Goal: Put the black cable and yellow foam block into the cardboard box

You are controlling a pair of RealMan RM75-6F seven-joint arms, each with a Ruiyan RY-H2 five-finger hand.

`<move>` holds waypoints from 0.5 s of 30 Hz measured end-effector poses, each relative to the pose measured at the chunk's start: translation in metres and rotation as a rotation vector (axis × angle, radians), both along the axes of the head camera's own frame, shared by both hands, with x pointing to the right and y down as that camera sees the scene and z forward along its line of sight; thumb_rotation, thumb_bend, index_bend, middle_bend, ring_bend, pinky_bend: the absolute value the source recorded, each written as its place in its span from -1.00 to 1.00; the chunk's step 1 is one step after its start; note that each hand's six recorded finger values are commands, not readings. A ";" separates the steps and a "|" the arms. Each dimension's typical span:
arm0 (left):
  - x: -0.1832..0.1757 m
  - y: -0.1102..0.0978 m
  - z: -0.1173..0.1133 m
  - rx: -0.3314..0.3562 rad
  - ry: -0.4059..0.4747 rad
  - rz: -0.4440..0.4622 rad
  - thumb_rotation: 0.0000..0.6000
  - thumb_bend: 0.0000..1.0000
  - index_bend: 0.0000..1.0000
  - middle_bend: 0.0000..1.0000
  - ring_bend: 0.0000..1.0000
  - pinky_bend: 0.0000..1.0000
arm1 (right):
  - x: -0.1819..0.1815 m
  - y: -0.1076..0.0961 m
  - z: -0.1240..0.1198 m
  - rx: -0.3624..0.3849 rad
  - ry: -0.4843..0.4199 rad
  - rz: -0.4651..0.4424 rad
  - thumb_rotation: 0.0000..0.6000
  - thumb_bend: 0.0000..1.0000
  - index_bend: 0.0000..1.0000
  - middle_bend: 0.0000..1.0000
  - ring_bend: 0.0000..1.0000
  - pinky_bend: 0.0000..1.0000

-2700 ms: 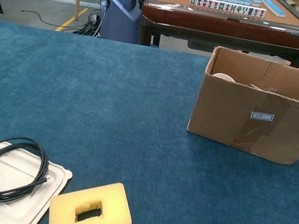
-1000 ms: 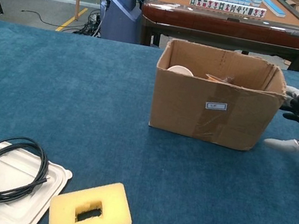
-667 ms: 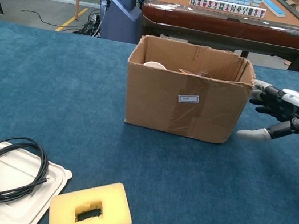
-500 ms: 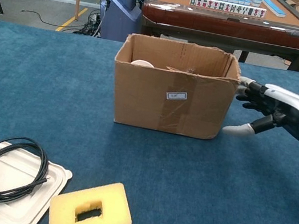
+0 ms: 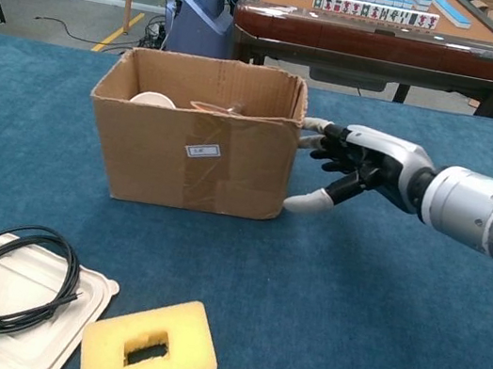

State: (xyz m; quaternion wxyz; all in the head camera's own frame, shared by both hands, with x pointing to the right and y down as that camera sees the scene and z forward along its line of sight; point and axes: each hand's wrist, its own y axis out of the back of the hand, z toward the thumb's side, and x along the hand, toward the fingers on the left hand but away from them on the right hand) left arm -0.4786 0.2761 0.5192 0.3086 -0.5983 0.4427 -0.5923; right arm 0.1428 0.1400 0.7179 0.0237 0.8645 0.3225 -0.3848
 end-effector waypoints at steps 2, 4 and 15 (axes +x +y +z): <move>-0.001 0.000 -0.001 -0.002 -0.003 -0.004 1.00 -0.86 -0.11 -0.55 -0.28 0.23 | -0.010 0.003 -0.001 -0.004 -0.006 -0.021 1.00 -1.00 -0.99 -1.00 -1.00 -1.00; -0.001 0.000 -0.001 -0.001 -0.001 -0.004 1.00 -0.86 -0.11 -0.53 -0.27 0.23 | -0.020 0.005 -0.001 -0.010 -0.013 -0.039 1.00 -1.00 -0.99 -1.00 -1.00 -1.00; -0.001 0.000 -0.003 0.013 0.002 -0.002 1.00 -0.86 -0.11 -0.53 -0.27 0.23 | -0.059 0.012 0.003 -0.064 -0.046 -0.060 1.00 -1.00 -0.99 -1.00 -1.00 -1.00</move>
